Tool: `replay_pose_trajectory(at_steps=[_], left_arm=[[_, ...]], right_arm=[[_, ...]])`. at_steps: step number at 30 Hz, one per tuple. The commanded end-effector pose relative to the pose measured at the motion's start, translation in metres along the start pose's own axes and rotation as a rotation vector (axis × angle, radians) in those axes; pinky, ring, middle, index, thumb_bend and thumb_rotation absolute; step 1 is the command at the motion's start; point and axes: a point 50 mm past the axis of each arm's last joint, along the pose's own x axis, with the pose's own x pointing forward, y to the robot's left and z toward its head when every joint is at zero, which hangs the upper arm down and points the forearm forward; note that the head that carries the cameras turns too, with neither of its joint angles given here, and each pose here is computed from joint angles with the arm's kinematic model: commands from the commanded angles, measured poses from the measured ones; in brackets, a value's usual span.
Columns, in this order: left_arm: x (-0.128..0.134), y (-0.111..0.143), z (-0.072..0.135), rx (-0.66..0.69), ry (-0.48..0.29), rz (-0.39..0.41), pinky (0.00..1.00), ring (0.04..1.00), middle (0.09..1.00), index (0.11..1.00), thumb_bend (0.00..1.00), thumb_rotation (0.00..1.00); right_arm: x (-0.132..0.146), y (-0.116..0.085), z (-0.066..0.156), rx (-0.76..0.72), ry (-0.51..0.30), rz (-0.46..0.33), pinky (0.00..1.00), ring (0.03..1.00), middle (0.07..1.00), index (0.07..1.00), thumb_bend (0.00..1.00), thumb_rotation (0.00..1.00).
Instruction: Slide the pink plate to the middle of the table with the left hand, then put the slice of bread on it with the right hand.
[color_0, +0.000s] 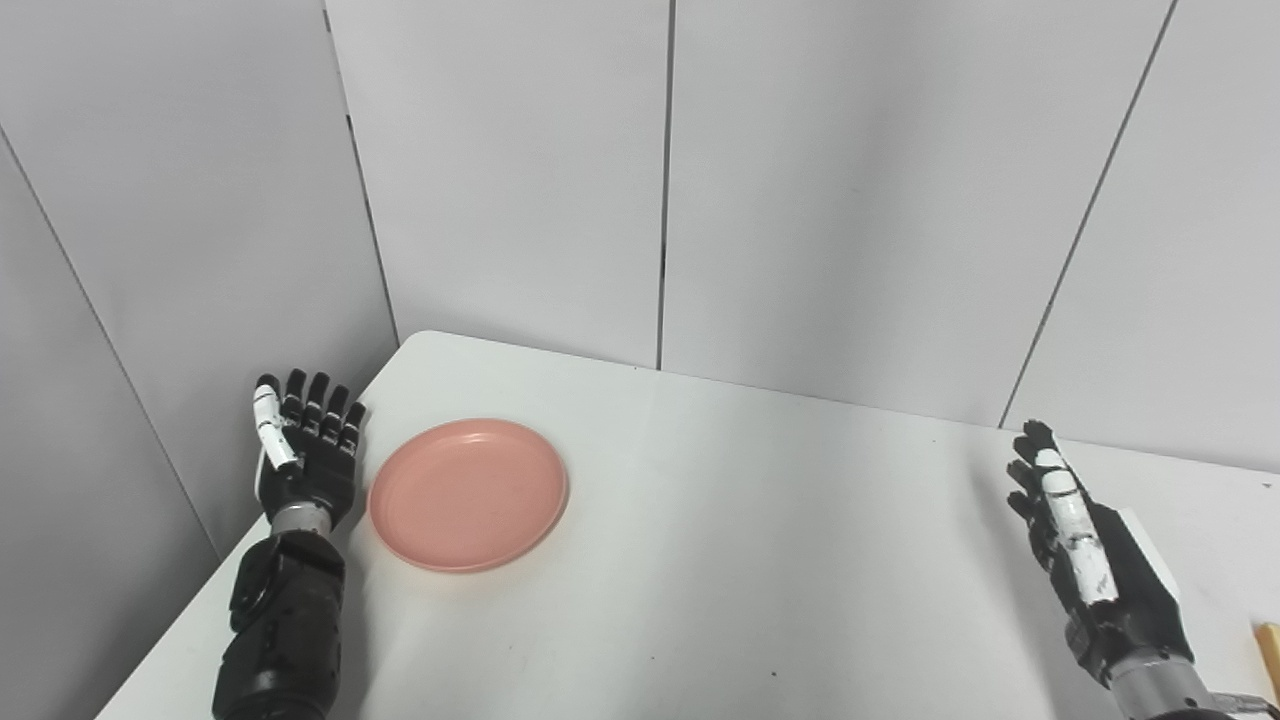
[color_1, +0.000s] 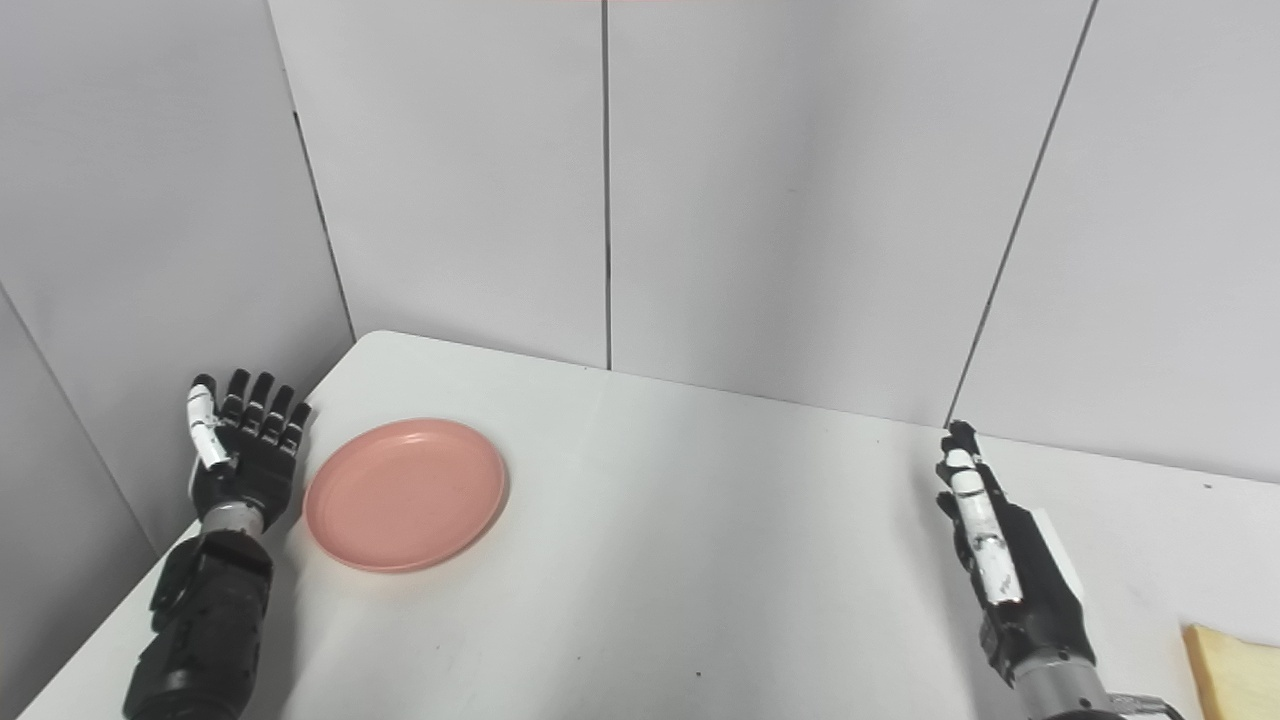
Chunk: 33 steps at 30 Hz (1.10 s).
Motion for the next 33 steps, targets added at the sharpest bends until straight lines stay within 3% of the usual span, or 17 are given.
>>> replay_pose_trajectory(at_steps=[1, 13, 18, 25, 33], left_arm=[[0.011, -0.009, 0.012, 0.025, -0.038, -0.026, 1.00, 1.000, 1.000, 1.000, 0.35, 1.00], [0.018, -0.027, -0.010, 0.044, 0.049, -0.075, 1.00, 1.000, 1.000, 1.000, 0.38, 1.00], [0.016, -0.045, -0.030, 0.170, 0.095, -0.072, 0.99, 0.978, 0.974, 0.973, 0.38, 1.00], [0.009, -0.071, -0.058, 0.185, 0.151, -0.155, 1.00, 0.992, 0.995, 0.990, 0.41, 1.00], [0.001, -0.093, -0.076, 0.244, 0.229, -0.209, 1.00, 0.986, 0.985, 0.988, 0.37, 1.00]], right_arm=[[0.006, -0.001, 0.022, -0.019, -0.080, 0.004, 1.00, 1.000, 1.000, 1.000, 0.05, 1.00], [0.005, 0.002, 0.025, 0.001, -0.074, 0.002, 1.00, 1.000, 1.000, 1.000, 0.05, 1.00], [0.005, 0.003, 0.024, -0.008, -0.077, 0.002, 1.00, 1.000, 1.000, 1.000, 0.06, 1.00], [0.004, 0.005, 0.024, -0.033, -0.083, 0.009, 1.00, 1.000, 1.000, 1.000, 0.08, 1.00], [0.004, 0.006, 0.024, -0.024, -0.088, 0.018, 1.00, 1.000, 1.000, 1.000, 0.08, 1.00]])
